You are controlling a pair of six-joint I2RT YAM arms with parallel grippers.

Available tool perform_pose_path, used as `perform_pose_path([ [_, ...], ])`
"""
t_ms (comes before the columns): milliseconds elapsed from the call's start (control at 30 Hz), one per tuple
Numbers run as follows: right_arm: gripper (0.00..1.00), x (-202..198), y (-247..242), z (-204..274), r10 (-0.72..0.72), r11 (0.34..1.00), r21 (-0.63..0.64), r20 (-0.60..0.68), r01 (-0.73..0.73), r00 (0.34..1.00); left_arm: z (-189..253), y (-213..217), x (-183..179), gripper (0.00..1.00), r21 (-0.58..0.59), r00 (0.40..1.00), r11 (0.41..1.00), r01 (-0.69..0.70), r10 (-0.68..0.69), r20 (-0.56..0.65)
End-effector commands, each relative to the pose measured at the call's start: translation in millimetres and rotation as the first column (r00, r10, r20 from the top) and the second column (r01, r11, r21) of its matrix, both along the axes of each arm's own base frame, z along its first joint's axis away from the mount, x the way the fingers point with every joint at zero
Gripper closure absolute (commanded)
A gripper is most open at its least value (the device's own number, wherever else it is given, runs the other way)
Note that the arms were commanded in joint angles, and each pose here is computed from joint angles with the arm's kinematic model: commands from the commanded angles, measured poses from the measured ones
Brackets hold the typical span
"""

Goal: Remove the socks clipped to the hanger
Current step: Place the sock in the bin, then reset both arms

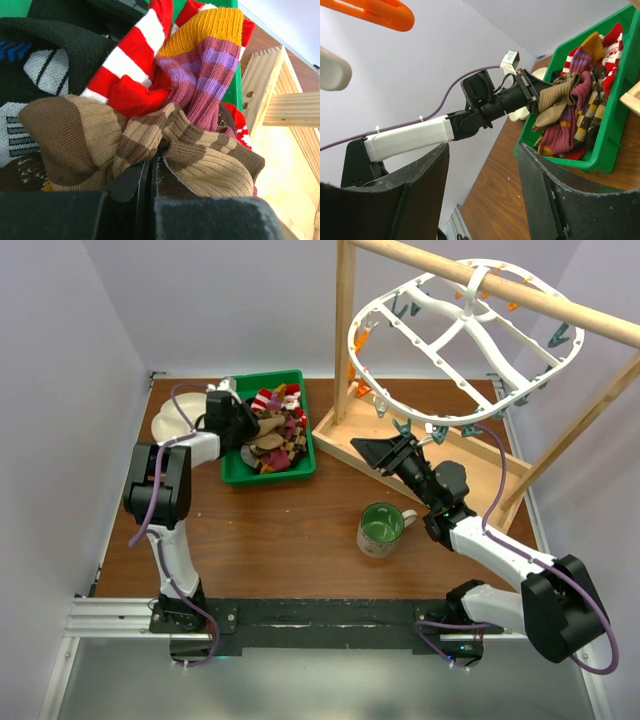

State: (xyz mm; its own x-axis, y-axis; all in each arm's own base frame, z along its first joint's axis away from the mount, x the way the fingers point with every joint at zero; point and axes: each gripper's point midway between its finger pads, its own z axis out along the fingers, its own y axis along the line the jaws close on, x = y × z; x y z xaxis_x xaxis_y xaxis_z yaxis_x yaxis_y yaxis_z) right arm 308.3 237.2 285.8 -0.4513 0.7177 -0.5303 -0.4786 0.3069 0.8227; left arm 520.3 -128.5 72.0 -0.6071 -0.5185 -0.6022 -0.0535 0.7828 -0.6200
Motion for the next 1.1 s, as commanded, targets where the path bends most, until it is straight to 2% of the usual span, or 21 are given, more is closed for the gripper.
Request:
perform_pose_path([
  [0, 0.39, -3, -3, 13, -0.014, 1.000, -0.002, 0.052, 0.014, 0.999, 3, 11, -4, 1.00, 0.052, 0.999, 0.998, -0.046, 0.047, -0.018],
  [100, 0.39, -3, -3, 13, -0.014, 1.000, -0.001, 0.052, 0.014, 0.999, 17, 13, -5, 0.94, 0.061, 0.999, 0.997, -0.046, 0.046, 0.002],
  [133, 0.39, -2, -3, 13, -0.015, 1.000, -0.006, 0.052, 0.016, 0.999, 21, 14, -6, 0.87, 0.065, 0.999, 0.997, -0.049, 0.048, 0.007],
  [300, 0.40, -2, -5, 13, -0.023, 1.000, -0.018, 0.053, 0.024, 0.998, 49, 17, -8, 0.69, 0.083, 0.997, 0.995, -0.055, 0.050, 0.058],
  [433, 0.40, -3, -4, 15, -0.021, 0.999, -0.027, 0.059, 0.023, 0.998, 75, 19, -8, 0.48, 0.097, 0.994, 0.994, -0.051, 0.041, 0.103],
  [533, 0.40, -3, -5, 15, -0.024, 0.999, -0.042, 0.055, 0.027, 0.998, 95, 22, -10, 0.39, 0.109, 0.990, 0.992, -0.066, 0.051, 0.133],
  [567, 0.39, -3, -6, 14, -0.028, 0.998, -0.046, 0.053, 0.030, 0.998, 102, 25, -12, 0.33, 0.115, 0.989, 0.991, -0.075, 0.058, 0.139],
  [600, 0.39, -4, -7, 15, -0.035, 0.998, -0.047, 0.057, 0.037, 0.998, 108, 26, -11, 0.19, 0.120, 0.987, 0.989, -0.081, 0.063, 0.148],
  [667, 0.37, -5, -8, 16, -0.035, 0.998, -0.052, 0.057, 0.038, 0.998, 121, 29, -14, 0.15, 0.133, 0.983, 0.987, -0.094, 0.071, 0.167],
  [700, 0.35, -5, -9, 16, -0.041, 0.997, -0.055, 0.058, 0.044, 0.997, 129, 30, -15, 0.09, 0.136, 0.981, 0.986, -0.099, 0.074, 0.180],
  [900, 0.20, -6, -10, 16, -0.042, 0.996, -0.078, 0.055, 0.046, 0.998, 169, 15, -39, 0.02, 0.147, 0.971, 0.987, -0.072, 0.035, 0.237],
  [1033, 0.14, -7, -10, 14, -0.044, 0.994, -0.098, 0.049, 0.048, 0.998, 195, -27, -78, 0.00, 0.135, 0.954, 0.991, 0.021, -0.060, 0.294],
  [1067, 0.09, -7, -11, 13, -0.045, 0.994, -0.102, 0.044, 0.049, 0.998, 199, -37, -86, 0.00, 0.136, 0.946, 0.990, 0.042, -0.083, 0.312],
])
